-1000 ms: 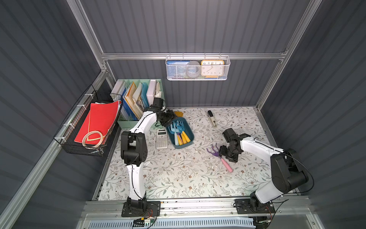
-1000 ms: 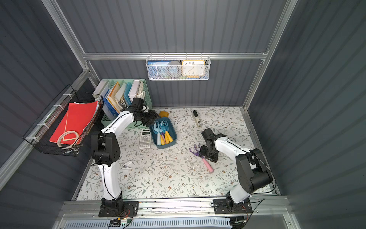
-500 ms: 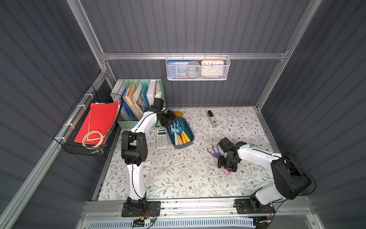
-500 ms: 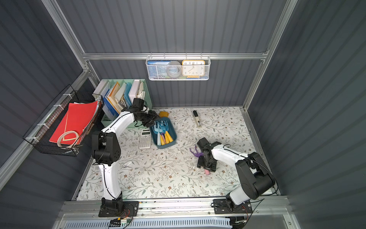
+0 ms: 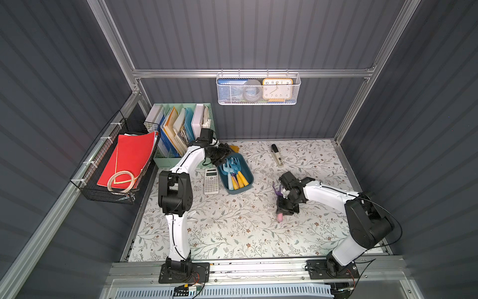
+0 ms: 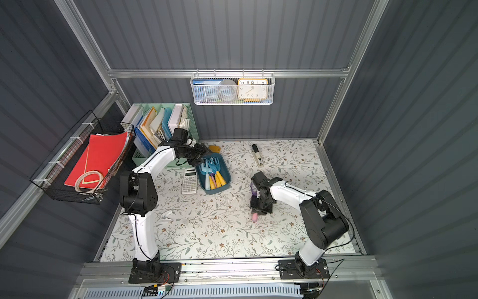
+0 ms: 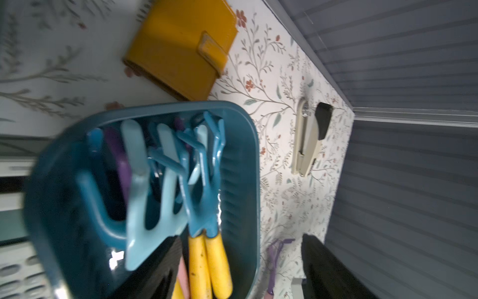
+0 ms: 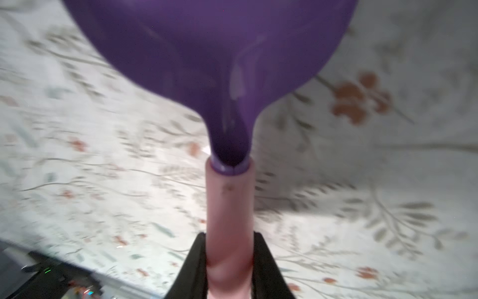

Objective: Put the rake into the storage box
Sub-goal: Pick up the rake at the center of the board.

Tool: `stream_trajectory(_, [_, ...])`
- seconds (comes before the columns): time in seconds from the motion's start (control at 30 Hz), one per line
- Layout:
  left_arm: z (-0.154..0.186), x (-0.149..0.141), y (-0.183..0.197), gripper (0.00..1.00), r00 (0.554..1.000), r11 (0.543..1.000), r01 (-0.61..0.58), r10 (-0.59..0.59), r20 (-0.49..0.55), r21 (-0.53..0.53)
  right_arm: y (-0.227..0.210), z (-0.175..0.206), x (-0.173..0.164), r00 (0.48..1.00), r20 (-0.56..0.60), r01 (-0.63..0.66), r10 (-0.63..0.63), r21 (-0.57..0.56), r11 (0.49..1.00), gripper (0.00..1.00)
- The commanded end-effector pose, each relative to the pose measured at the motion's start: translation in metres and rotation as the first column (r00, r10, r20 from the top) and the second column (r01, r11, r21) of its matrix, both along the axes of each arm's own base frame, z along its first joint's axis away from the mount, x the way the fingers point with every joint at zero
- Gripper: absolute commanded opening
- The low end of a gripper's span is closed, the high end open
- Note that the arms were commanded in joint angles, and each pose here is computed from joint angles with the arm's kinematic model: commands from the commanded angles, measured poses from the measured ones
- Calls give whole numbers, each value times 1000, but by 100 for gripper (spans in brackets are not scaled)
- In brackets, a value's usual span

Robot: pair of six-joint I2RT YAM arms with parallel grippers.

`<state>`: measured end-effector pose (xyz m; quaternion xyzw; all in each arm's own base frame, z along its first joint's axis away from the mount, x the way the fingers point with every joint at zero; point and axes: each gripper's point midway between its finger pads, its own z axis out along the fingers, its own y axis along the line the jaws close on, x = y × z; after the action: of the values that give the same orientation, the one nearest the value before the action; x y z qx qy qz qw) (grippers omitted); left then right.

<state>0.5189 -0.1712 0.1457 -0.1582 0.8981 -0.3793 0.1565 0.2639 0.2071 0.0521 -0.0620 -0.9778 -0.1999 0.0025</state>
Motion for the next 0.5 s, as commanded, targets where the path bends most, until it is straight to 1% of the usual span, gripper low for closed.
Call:
stream_trajectory(0.0, [23,-12,-33,82,982,960,182,-166,88,-215,53,61,20,985,105,-163,136,317,934,3])
stream_trajectory(0.03, [29,-19,-42,82,970,928,242,-220,108,-284,62,73,23,981,125,-185,147,389,902,3])
stream_trajectory(0.1, [43,-36,-56,80,936,833,353,-323,143,-426,77,92,26,979,142,-200,145,551,810,3])
stream_trajectory(0.13, [51,-43,-61,80,918,799,395,-356,172,-453,81,99,29,982,135,-188,132,610,770,4])
stream_trajectory(0.17, [58,-49,-62,79,904,789,427,-372,210,-441,84,105,33,985,124,-169,116,665,727,4])
stream_trajectory(0.2, [62,-55,-63,79,889,789,456,-385,248,-411,87,111,37,987,120,-159,105,711,685,4])
stream_trajectory(0.3, [71,-73,-66,79,846,766,526,-430,315,-369,100,134,49,987,129,-163,99,805,571,6])
stream_trajectory(0.4, [76,-92,-75,78,805,737,585,-477,352,-339,109,148,66,988,139,-157,74,844,512,7])
stream_trajectory(0.47, [78,-105,-83,77,773,709,627,-514,371,-324,114,155,76,988,143,-156,63,861,484,7])
